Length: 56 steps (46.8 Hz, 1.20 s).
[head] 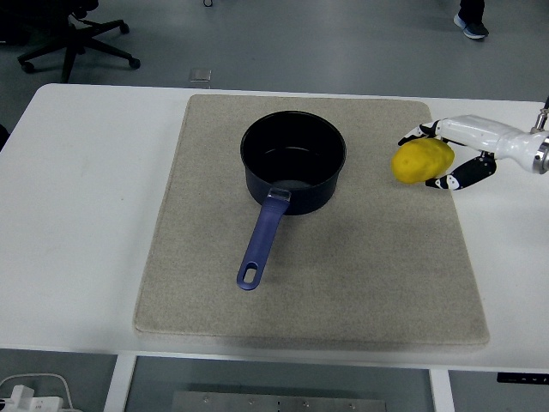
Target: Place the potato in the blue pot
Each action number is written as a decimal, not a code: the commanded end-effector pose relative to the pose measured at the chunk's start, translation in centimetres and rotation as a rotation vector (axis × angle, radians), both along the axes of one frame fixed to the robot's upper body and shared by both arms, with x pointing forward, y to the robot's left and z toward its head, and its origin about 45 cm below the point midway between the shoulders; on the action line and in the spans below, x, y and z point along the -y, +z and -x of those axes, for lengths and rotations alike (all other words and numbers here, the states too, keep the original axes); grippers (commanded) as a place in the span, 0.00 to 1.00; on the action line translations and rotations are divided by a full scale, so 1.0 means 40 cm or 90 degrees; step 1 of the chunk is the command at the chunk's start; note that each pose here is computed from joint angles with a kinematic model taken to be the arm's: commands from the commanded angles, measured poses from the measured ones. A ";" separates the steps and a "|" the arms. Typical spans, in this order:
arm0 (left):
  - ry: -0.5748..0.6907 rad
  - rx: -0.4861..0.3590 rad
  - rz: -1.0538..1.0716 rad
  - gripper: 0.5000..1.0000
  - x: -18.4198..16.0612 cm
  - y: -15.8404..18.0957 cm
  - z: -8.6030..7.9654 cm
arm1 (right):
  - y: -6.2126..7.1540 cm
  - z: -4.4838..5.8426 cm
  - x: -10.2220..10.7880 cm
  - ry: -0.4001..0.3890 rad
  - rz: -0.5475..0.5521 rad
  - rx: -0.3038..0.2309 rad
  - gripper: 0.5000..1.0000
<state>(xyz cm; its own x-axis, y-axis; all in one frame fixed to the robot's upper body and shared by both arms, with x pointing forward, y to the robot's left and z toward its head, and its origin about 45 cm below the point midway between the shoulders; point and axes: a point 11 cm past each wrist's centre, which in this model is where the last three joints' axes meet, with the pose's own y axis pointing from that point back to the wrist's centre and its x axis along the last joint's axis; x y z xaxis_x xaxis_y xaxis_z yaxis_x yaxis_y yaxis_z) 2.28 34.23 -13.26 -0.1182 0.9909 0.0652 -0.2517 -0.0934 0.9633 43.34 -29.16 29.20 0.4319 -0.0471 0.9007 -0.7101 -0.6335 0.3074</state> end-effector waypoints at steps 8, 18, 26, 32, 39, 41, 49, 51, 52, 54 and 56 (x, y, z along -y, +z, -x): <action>-0.001 0.000 0.000 0.99 0.000 0.000 0.000 | 0.150 -0.033 0.035 -0.018 -0.005 0.050 0.00; 0.000 0.000 0.000 0.99 0.000 0.000 0.000 | 0.202 -0.041 0.033 -0.015 -0.003 0.066 0.00; -0.001 0.000 0.000 0.99 0.000 0.000 0.000 | 0.213 -0.047 0.006 -0.003 -0.006 0.071 0.00; 0.000 0.000 0.000 0.99 0.000 0.000 0.000 | 0.237 -0.056 -0.052 0.018 -0.036 0.072 0.00; -0.001 0.000 0.000 0.99 0.000 0.000 0.000 | 0.246 -0.061 -0.138 0.057 -0.057 0.057 0.00; -0.001 0.000 0.000 0.99 0.000 0.000 0.000 | 0.239 -0.060 -0.171 0.072 -0.059 0.052 0.00; -0.001 0.000 0.000 0.99 0.000 0.000 0.000 | 0.231 -0.057 -0.310 0.130 -0.083 0.037 0.00; 0.000 0.000 0.000 0.99 0.000 0.000 0.000 | 0.224 -0.053 -0.343 0.138 -0.100 0.023 0.00; 0.000 0.000 0.000 0.99 0.000 0.000 0.000 | 0.222 -0.054 -0.352 0.139 -0.108 0.018 0.00; -0.001 0.000 0.000 0.99 0.000 0.000 0.000 | 0.223 -0.059 -0.368 0.137 -0.120 0.013 0.00; -0.001 0.000 0.000 0.99 0.000 0.000 0.000 | 0.225 -0.063 -0.387 0.141 -0.123 0.014 0.00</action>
<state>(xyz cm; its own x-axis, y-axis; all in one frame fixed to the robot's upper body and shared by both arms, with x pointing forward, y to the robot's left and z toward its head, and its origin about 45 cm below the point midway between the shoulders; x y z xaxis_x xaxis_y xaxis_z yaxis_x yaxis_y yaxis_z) 2.27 34.23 -13.26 -0.1180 0.9909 0.0654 -0.2516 -0.0935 0.9633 45.59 -14.71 38.10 0.4265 -0.1139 0.8973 -0.5572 -0.8145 0.1614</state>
